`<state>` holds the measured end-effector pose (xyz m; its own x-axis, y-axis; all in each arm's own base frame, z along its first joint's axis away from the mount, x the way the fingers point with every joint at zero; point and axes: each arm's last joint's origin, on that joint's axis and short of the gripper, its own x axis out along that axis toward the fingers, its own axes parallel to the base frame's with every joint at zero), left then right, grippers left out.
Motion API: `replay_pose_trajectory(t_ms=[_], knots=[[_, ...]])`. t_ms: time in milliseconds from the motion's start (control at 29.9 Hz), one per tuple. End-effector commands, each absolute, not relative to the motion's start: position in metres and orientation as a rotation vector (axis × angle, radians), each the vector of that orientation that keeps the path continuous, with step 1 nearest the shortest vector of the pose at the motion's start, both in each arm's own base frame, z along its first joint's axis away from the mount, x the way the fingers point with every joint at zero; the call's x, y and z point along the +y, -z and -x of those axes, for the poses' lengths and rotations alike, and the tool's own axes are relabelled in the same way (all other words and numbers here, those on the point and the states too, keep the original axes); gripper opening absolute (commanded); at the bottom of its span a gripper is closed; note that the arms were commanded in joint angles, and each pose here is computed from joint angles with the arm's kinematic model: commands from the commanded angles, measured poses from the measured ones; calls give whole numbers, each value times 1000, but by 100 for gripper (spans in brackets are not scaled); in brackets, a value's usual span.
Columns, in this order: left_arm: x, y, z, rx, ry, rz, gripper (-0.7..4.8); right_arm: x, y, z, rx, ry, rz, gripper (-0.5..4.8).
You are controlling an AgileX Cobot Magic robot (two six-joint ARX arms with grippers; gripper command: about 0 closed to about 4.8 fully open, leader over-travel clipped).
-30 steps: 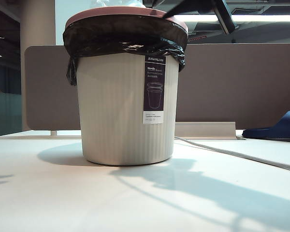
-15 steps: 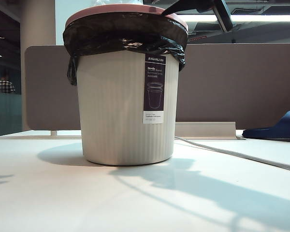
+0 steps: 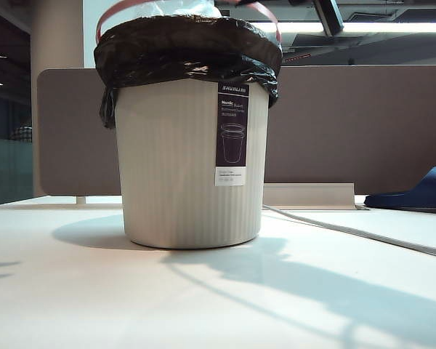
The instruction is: Open the ring lid of the trash can, pull out the black garbage bag inside, and place it on the table.
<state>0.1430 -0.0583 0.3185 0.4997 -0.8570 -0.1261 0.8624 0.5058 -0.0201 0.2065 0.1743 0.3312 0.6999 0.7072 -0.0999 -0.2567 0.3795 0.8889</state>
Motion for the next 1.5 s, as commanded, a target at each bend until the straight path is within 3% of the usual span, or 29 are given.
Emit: replay_pose_trajectory(t_ms=[33,668,868,969,1136,1336,1503], knots=[[-58,-321,-143,66,1038,-129,162,174,-340,-206,456,-703,-1023,126],[-76,-327,-153,-185,937,-480,159,174,-357,-205,328,-808,-1038,125],[-96,-318,-164,-213,920,-621,136,174,-365,-205,294,-823,-1023,125],[-105,-315,-170,-221,858,-689,84,174,-368,-205,288,-830,-1023,125],[-110,-318,-174,-259,798,-708,46,174,-369,-205,282,-837,-1024,125],[-107,-315,-174,-194,720,-737,48,174,-366,-205,317,-835,-1005,124],[-101,-320,-167,-142,674,-648,48,172,-349,-207,454,-661,-1028,115]])
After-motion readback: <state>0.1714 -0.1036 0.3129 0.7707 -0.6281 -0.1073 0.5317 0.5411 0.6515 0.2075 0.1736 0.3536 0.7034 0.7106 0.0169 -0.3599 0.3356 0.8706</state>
